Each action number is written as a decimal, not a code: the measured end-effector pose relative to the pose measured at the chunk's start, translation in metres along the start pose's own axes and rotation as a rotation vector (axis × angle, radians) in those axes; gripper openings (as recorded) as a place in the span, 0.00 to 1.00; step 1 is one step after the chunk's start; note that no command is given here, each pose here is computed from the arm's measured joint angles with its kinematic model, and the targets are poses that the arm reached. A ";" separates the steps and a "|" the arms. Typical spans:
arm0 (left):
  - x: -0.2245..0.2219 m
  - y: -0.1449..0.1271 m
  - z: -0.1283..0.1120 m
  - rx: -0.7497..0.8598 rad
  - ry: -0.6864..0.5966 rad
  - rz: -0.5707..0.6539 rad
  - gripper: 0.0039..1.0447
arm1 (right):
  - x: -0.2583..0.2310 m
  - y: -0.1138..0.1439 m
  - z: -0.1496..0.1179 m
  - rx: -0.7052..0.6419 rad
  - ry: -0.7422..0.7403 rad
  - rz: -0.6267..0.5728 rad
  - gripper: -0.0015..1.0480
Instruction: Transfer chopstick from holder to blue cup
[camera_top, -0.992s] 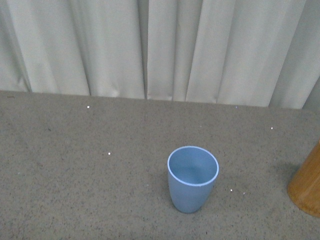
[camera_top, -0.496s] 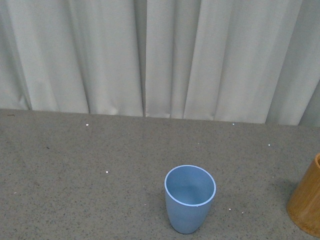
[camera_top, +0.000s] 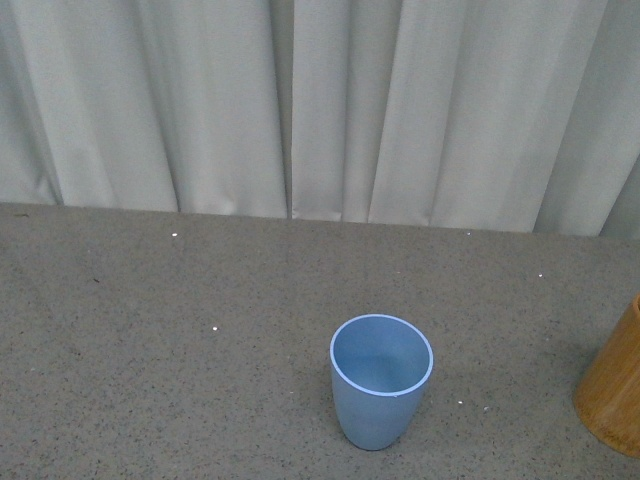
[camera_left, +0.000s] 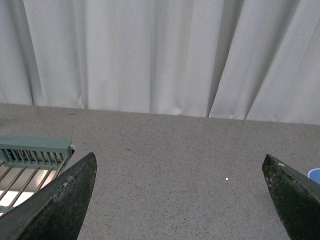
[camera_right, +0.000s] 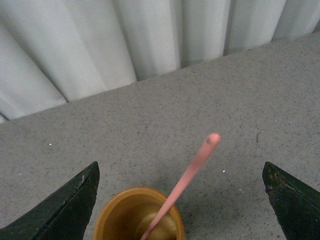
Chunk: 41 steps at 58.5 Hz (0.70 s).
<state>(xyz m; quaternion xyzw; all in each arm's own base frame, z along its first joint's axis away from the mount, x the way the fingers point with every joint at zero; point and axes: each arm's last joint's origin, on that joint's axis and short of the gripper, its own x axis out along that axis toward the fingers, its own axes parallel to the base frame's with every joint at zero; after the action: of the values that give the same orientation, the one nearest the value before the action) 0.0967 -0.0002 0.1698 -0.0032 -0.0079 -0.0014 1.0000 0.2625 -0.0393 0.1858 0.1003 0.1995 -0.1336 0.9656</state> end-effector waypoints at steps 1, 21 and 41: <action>0.000 0.000 0.000 0.000 0.000 0.000 0.94 | 0.003 0.000 0.001 -0.005 0.003 -0.005 0.91; 0.000 0.000 0.000 0.000 0.000 0.000 0.94 | 0.046 -0.003 -0.014 -0.066 0.086 -0.115 0.91; 0.000 0.000 0.000 0.000 0.000 0.000 0.94 | 0.075 0.000 -0.016 -0.072 0.093 -0.148 0.91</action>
<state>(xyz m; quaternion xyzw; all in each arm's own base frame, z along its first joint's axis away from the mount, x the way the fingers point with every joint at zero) 0.0967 -0.0002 0.1698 -0.0032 -0.0079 -0.0012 1.0000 0.3231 -0.0521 0.1406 0.0565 0.2556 -0.1927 0.9457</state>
